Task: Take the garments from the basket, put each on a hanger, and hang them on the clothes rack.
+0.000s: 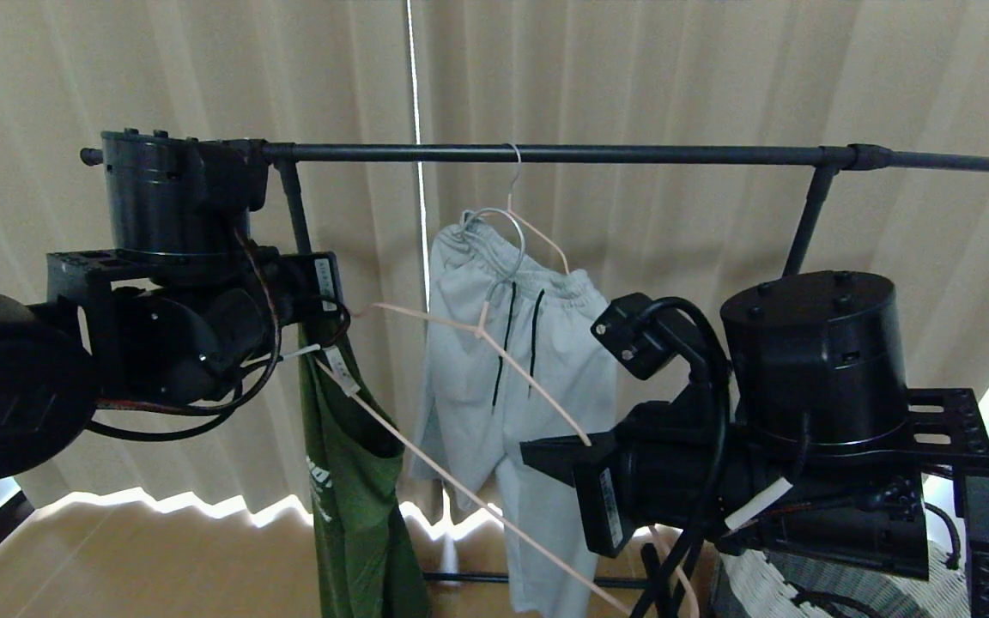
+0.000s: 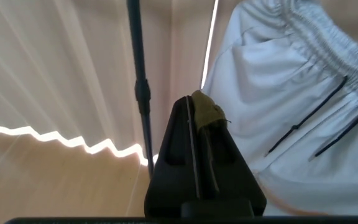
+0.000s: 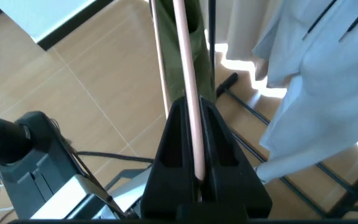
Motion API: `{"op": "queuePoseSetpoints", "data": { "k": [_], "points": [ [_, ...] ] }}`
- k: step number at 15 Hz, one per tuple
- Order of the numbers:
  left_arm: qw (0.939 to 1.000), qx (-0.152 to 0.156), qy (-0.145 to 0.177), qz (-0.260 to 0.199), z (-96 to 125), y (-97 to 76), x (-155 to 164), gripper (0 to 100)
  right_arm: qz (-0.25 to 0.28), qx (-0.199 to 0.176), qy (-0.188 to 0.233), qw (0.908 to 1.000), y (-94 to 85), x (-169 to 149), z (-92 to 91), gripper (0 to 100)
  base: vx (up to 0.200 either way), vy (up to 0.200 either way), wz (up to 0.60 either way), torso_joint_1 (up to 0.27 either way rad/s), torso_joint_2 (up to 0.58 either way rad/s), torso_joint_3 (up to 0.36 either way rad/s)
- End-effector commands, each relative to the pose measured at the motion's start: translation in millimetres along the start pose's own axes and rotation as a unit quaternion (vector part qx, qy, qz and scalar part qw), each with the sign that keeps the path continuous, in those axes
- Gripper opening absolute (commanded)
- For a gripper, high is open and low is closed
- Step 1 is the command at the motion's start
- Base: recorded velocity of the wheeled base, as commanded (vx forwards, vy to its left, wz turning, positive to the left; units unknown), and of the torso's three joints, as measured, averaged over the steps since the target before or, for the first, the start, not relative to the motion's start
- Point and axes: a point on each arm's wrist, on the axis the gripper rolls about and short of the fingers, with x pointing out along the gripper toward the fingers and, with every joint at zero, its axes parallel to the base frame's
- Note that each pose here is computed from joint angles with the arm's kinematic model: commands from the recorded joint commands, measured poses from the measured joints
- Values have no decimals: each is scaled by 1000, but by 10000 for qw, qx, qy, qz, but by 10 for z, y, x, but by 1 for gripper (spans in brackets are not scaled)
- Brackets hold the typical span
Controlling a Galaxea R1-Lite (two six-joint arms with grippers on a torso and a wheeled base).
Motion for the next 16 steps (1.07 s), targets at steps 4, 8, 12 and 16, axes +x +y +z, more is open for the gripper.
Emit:
{"op": "queuePoseSetpoints", "data": {
  "k": [4,8,12,16],
  "points": [
    [10000,36,14,37,0,38,-31,0,-282,55,-74,9996,-30,78,2,0,0,0,0,0,0,0],
    [9987,444,108,239,-75,235,-103,0,-669,360,-168,9970,-160,149,64,0,0,0,0,0,0,0],
    [9974,630,214,262,-150,266,-119,0,-874,425,-308,9948,-230,141,117,0,0,0,0,0,0,0],
    [9973,653,202,260,-143,253,-100,0,-833,521,-336,9946,-222,84,108,0,0,0,0,0,0,0]
  ]
}}
